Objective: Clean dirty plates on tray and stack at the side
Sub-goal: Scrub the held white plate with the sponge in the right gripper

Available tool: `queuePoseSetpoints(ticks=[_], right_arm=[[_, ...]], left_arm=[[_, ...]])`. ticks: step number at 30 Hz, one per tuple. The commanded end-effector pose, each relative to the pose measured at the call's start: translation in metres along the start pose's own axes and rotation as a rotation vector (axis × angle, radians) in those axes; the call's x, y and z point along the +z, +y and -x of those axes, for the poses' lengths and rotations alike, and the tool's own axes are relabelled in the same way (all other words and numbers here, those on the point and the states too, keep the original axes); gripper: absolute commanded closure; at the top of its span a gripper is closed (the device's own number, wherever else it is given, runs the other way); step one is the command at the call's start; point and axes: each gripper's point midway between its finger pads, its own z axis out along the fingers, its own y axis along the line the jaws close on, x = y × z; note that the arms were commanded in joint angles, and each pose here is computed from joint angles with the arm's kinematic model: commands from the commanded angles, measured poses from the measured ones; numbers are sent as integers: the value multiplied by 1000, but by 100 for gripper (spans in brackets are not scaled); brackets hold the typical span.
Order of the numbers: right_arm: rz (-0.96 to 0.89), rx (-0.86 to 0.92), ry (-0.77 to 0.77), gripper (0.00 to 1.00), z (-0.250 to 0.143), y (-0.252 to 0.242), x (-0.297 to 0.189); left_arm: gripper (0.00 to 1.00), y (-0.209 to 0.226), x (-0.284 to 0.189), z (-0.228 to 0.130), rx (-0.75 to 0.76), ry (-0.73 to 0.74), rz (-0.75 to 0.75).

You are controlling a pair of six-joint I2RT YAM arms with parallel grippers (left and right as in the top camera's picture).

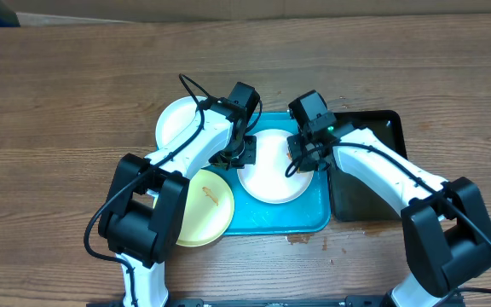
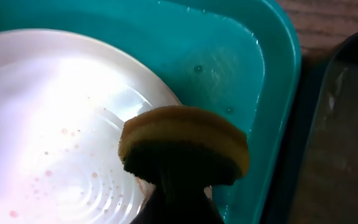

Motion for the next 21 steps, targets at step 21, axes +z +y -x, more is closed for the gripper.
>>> queuePoseSetpoints(ticks=[21], right_arm=[[257, -117, 150, 96, -41, 44, 39]], left_arm=[[96, -2, -6, 9, 3, -33, -11]])
